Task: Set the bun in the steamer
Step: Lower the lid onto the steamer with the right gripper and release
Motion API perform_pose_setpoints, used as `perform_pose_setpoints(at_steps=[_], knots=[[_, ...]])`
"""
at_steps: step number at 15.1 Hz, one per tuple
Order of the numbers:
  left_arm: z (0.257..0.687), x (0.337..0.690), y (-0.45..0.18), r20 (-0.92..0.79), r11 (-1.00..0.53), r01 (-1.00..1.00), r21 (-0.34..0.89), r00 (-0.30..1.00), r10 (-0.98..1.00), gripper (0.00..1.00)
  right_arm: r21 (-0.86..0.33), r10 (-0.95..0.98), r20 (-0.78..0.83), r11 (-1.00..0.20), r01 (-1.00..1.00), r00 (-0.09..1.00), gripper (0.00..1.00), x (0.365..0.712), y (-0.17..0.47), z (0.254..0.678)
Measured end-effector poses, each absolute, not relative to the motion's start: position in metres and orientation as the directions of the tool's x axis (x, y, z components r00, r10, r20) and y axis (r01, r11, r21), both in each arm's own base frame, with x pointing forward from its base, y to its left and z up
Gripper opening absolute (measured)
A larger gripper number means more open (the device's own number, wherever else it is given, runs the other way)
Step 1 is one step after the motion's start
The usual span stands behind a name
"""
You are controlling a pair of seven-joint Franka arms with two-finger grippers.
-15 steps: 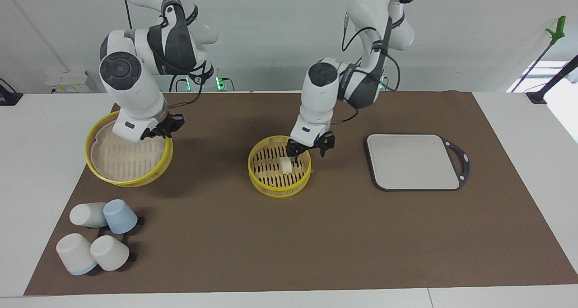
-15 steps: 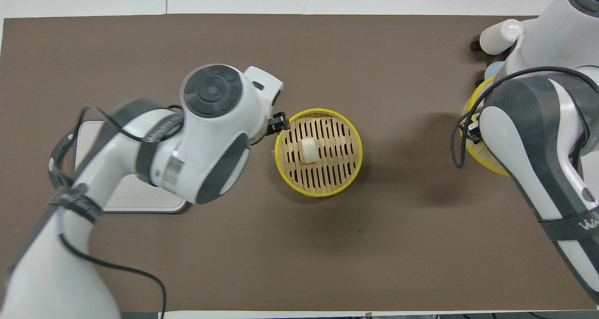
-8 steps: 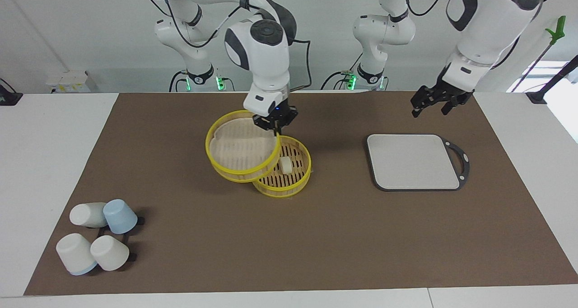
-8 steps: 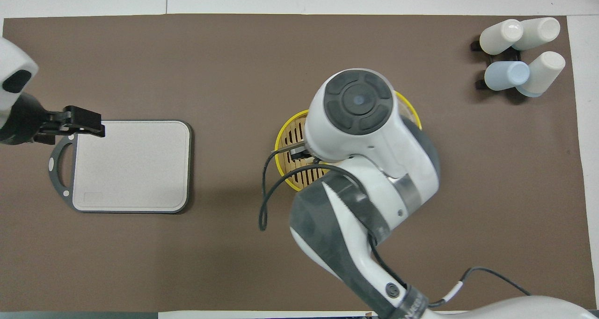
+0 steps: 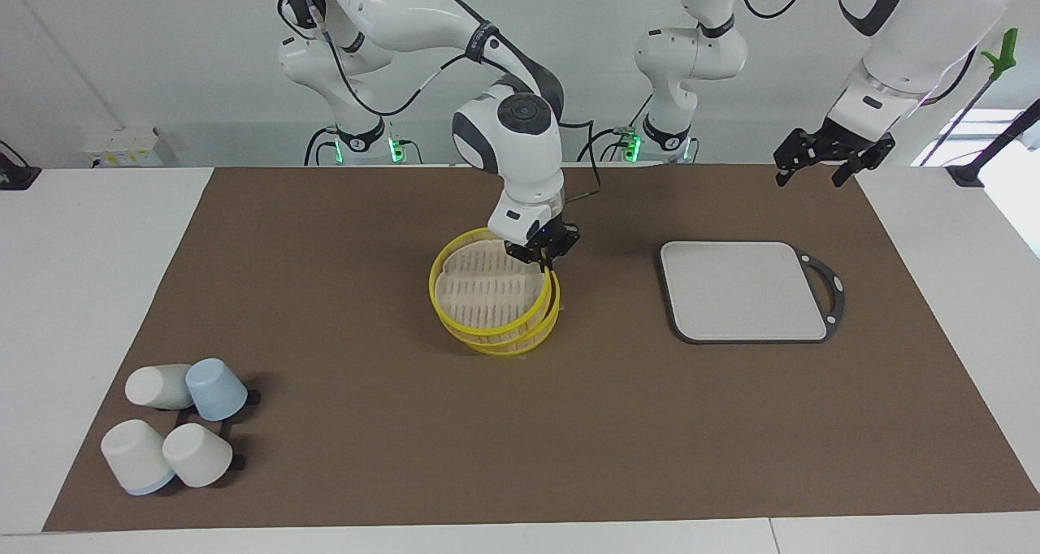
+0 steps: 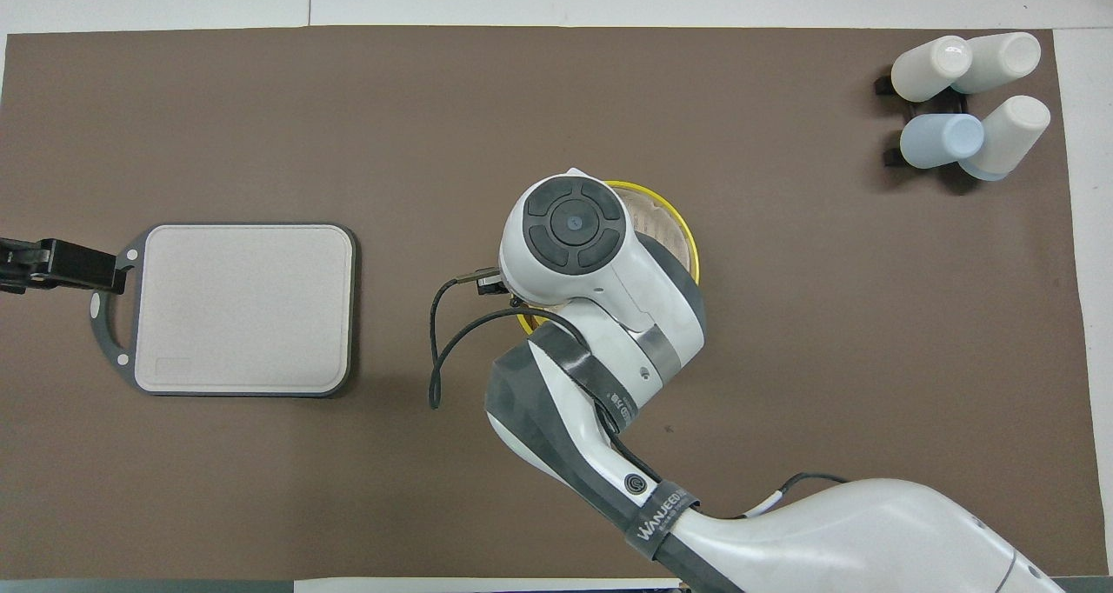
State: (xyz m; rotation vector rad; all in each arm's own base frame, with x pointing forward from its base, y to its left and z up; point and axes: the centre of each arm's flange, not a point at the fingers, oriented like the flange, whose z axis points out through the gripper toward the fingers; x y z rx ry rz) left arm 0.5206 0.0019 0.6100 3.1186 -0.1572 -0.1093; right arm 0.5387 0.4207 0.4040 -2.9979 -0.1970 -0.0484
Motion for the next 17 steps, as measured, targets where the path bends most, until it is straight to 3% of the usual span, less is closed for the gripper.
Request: perform_pose_setpoints(at_steps=[13, 15, 17], knots=[[0.612, 0.528, 0.004, -0.076, -0.994, -0.107, 0.019, 0.991, -0.108, 1.00, -0.153, 0.115, 0.072, -0.980, 0.125, 0.991, 0.09, 0.525, 0.434, 0.393], [0.611, 0.530, 0.003, -0.078, -0.994, -0.107, 0.020, 0.991, -0.108, 1.00, -0.144, 0.115, 0.059, -0.982, 0.122, 0.992, 0.14, 0.523, 0.432, 0.385], [0.612, 0.530, 0.003, -0.075, -0.994, -0.108, 0.020, 0.991, -0.109, 1.00, -0.142, 0.107, 0.058, -0.983, 0.114, 0.993, 0.29, 0.527, 0.429, 0.386]])
